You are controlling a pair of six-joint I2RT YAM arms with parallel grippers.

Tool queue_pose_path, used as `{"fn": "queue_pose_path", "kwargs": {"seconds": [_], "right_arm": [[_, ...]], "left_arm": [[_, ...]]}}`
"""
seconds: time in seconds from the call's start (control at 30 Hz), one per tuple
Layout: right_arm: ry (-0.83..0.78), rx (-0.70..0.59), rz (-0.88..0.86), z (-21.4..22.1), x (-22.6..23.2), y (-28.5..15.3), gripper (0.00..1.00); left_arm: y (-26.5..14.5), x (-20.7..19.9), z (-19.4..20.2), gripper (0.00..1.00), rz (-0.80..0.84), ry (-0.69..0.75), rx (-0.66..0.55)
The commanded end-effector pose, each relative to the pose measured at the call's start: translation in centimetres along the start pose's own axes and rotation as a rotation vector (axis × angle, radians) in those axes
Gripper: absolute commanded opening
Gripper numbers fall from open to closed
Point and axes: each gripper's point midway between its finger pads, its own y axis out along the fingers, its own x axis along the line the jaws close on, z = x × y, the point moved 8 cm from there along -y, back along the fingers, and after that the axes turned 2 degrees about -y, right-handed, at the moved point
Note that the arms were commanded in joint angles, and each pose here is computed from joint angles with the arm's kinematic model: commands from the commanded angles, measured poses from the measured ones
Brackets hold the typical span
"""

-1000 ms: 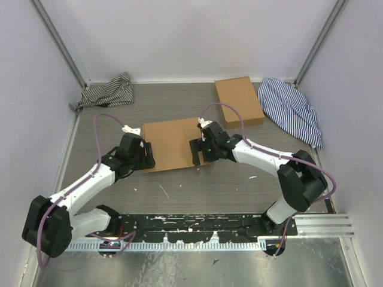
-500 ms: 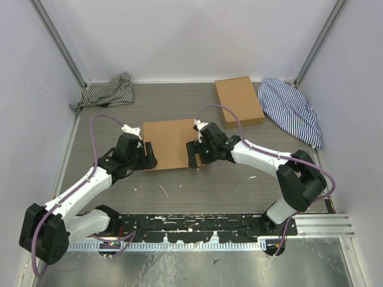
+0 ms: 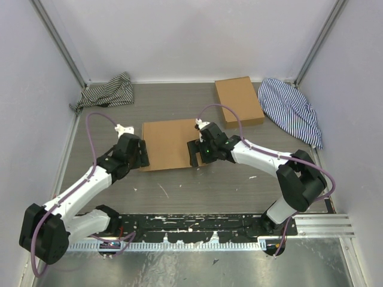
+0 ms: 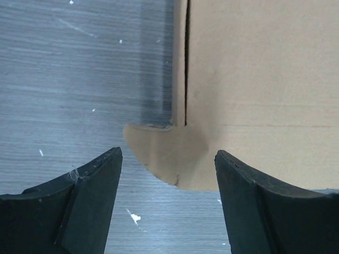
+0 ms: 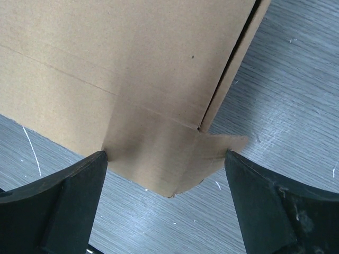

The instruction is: Fold the paper box

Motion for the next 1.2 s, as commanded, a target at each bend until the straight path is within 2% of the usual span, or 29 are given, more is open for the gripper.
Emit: {"fn": "queue_pose_path", "kwargs": {"seconds": [0.0,0.43,0.77,1.17], "right_arm": [[0.002,-0.066,-0.023,-1.6,0.8,-0.7,0.97],[-0.002,-0.056,-0.078,-1.0,1.1,-0.8,0.97],[-0.009,-0.04,-0.186,-1.0,2.2,-0.8,0.96],[-0.013,-0.025,-0.209,-0.7,3.0,-0.5,0.92]], "left_arm": [[0.1,-1.1,-1.1,0.78,0.08,-0.02,-0.08],[1.8,-1.5,0.2,0.79,0.156,-0.021,-0.095],[1.9,-2.6,1.4,0.76,0.242,0.01,0.059],[-0.1,-2.6,1.0,0.73,0.291,-0.005,0.045]]}}
